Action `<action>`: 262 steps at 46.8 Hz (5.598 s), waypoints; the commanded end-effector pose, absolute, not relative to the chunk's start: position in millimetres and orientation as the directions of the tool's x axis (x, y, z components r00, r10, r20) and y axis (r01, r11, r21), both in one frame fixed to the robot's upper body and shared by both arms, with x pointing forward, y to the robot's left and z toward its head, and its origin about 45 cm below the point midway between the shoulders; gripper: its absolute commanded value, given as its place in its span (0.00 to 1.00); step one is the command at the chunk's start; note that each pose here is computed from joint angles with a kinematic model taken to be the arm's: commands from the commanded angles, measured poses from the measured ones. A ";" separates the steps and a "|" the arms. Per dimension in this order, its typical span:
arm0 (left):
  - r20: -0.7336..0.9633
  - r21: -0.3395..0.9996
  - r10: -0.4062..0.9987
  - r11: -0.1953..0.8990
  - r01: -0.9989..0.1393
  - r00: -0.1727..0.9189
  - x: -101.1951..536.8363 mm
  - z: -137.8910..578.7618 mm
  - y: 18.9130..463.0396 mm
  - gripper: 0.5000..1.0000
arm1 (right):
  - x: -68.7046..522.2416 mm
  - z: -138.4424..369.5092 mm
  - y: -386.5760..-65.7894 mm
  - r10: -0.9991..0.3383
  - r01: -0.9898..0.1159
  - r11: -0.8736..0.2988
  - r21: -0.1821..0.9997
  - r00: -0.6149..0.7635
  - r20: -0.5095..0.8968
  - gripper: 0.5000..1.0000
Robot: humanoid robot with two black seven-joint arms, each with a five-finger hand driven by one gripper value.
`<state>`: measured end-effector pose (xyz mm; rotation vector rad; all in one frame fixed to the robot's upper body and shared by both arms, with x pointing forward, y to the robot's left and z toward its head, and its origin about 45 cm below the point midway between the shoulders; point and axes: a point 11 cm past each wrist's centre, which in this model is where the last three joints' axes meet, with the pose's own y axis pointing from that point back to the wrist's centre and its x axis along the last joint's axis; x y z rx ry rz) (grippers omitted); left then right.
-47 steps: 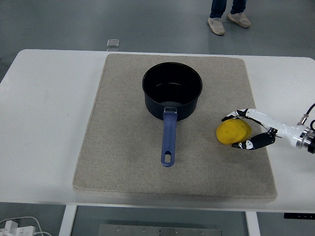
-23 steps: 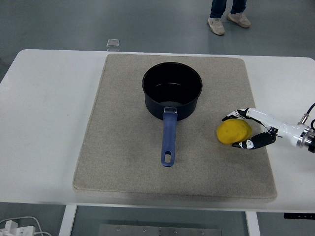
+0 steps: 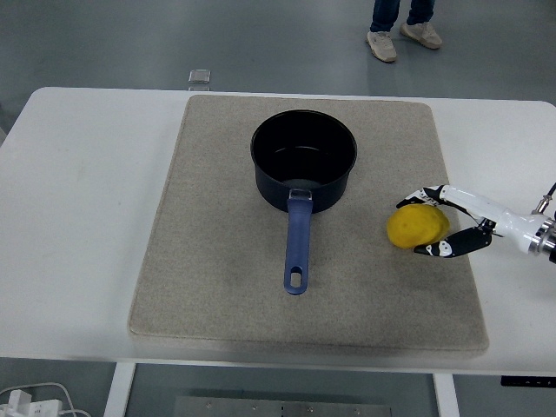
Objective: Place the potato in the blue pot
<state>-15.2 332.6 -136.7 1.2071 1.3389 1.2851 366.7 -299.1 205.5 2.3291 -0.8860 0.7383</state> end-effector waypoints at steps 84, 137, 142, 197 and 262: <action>0.022 0.998 0.992 -0.015 0.063 -0.124 -15.2 -136.7 332.6 1.00 | 474.3 354.2 -129.2 -0.304 -0.619 -0.761 0.195 0.605 0.736 0.00; 0.022 0.998 0.992 -0.015 0.063 -0.124 -15.2 -136.7 332.6 1.00 | 479.9 281.4 -99.7 -0.275 -0.615 -0.730 0.298 0.663 0.696 0.00; 0.024 0.998 0.992 -0.016 0.063 -0.124 -15.3 -136.7 333.1 1.00 | 478.9 277.1 -100.6 -0.278 -0.616 -0.727 0.301 0.667 0.692 0.00; 0.022 0.998 0.992 -0.015 0.063 -0.124 -15.2 -136.7 332.6 1.00 | 481.7 269.2 -105.9 -0.310 -0.642 -0.707 0.296 0.657 0.687 0.85; 0.022 0.998 0.992 -0.015 0.063 -0.124 -15.2 -136.7 332.6 1.00 | 506.7 284.8 -366.6 -0.981 -0.967 -0.184 0.175 0.168 -0.102 0.85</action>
